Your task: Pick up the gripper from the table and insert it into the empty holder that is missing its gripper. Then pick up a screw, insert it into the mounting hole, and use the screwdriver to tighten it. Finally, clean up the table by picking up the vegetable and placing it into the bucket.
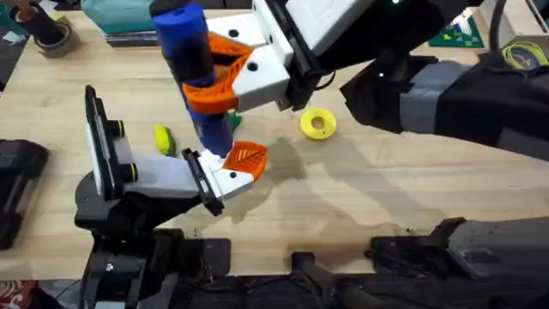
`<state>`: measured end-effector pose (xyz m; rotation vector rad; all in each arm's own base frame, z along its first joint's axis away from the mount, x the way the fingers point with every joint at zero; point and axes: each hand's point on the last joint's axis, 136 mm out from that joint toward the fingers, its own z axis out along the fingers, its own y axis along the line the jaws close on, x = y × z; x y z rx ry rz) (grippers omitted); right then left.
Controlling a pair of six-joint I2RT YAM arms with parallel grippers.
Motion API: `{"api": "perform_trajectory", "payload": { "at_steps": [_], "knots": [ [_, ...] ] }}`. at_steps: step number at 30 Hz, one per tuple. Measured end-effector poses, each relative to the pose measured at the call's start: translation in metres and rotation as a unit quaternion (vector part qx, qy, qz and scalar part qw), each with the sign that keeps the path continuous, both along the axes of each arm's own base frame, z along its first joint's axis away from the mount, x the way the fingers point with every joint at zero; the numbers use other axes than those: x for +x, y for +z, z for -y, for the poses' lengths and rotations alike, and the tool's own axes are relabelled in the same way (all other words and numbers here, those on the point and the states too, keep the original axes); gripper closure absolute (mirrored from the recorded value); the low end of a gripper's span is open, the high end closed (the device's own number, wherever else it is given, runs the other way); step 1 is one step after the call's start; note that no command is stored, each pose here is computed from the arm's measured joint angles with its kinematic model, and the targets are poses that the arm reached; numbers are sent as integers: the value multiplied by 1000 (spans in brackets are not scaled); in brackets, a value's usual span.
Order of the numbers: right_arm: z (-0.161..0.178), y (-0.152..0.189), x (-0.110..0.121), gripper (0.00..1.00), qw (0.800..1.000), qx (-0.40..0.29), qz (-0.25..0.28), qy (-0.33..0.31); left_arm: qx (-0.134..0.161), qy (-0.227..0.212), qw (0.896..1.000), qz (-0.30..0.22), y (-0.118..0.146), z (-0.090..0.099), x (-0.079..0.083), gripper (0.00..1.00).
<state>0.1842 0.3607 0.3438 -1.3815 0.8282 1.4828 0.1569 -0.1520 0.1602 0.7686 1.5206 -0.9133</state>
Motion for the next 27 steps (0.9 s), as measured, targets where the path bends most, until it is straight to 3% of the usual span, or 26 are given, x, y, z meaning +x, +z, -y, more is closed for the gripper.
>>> {"api": "perform_trajectory", "payload": {
  "at_steps": [17, 27],
  "knots": [
    [-2, -1, 6, 977, 999, 3, -35, -22, 0, -3, 1000, -1, 0, 1, -1, 996],
    [2, 2, 2, 977, 999, 18, -24, -21, 0, -3, 1000, 0, 0, 1, -1, 996]
  ]
}}
